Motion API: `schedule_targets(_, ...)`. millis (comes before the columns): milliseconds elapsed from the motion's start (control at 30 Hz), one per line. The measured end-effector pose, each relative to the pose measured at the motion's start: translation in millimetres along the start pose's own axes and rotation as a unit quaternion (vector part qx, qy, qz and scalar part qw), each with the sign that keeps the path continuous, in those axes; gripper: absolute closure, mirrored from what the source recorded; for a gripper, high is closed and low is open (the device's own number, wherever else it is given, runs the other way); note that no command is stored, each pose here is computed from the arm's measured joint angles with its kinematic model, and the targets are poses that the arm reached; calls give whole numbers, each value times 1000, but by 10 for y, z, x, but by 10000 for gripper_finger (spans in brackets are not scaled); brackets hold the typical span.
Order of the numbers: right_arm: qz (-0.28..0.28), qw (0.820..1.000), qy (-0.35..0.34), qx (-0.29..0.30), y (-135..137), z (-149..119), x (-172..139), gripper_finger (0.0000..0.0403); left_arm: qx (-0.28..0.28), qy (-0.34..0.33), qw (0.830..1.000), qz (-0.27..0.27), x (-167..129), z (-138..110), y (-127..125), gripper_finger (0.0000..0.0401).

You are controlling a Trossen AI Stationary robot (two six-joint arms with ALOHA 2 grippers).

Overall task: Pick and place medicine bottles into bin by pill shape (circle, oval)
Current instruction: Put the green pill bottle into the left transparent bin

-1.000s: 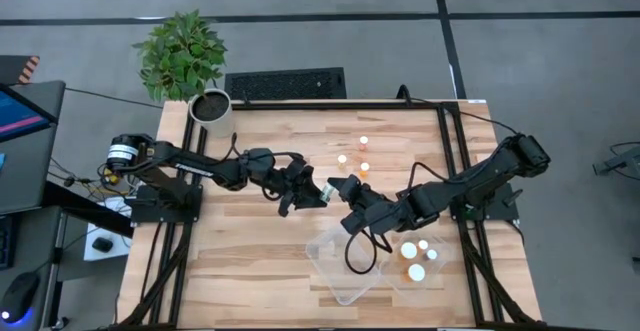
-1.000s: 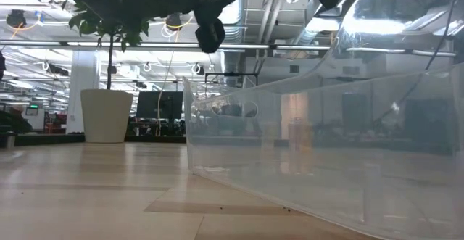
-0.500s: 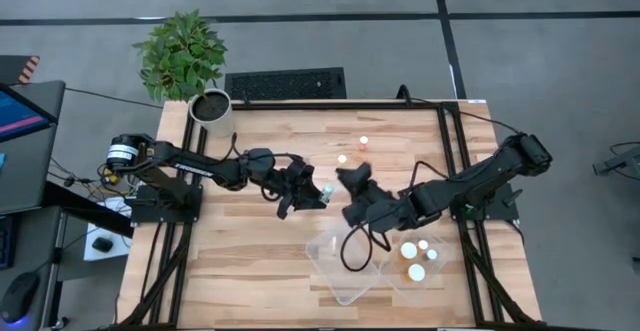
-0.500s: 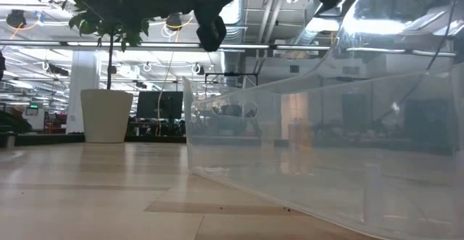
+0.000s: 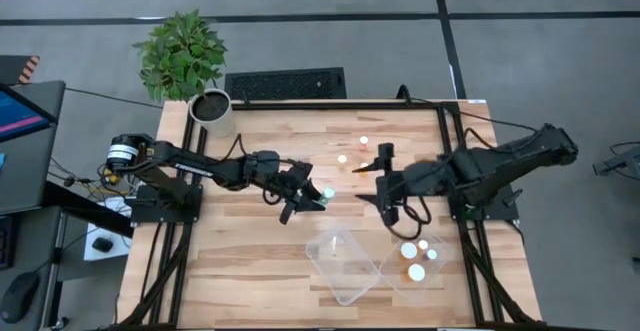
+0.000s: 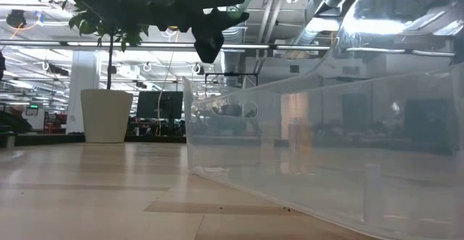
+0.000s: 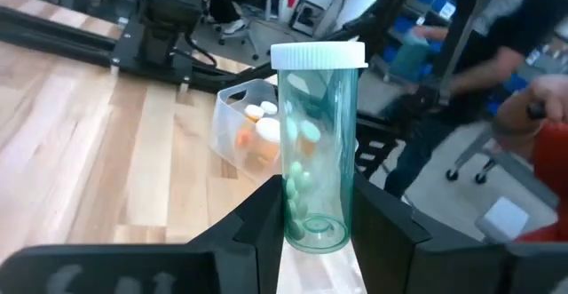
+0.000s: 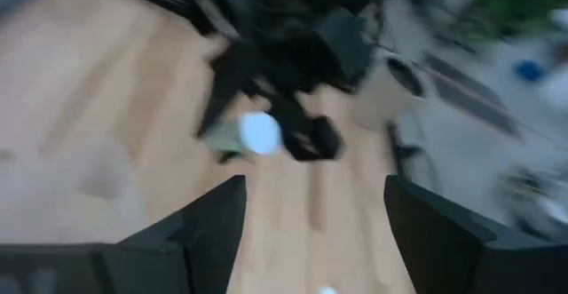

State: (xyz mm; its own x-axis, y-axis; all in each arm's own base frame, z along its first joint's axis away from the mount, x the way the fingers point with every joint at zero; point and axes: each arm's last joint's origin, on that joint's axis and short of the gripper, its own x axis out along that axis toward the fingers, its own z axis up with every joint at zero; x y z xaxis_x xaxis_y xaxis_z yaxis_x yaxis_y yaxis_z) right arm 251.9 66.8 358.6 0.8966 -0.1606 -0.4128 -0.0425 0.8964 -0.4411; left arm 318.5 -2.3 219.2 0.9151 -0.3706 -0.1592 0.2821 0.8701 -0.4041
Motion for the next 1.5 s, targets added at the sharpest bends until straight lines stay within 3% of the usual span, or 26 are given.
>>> schedule_targets(167,20,998,-26,-44,62,49,225,117,30,14,999,-28,0,-15,-15,296)
schedule_targets(333,37,994,12,-103,216,13,547,117,44,28,998,-27,0,-44,-9,296)
schedule_targets(633,92,983,35,-154,290,200,769,117,47,51,997,-30,-3,-88,-1,296)
schedule_targets(833,113,969,72,-206,374,151,951,117,45,55,997,-32,2,-100,-12,296)
schedule_targets(1267,119,962,84,-232,371,169,1024,123,42,73,996,-27,-1,-139,-5,296)
schedule_targets(1500,123,961,99,-227,273,113,1060,182,42,74,996,-28,-1,-139,-5,296)
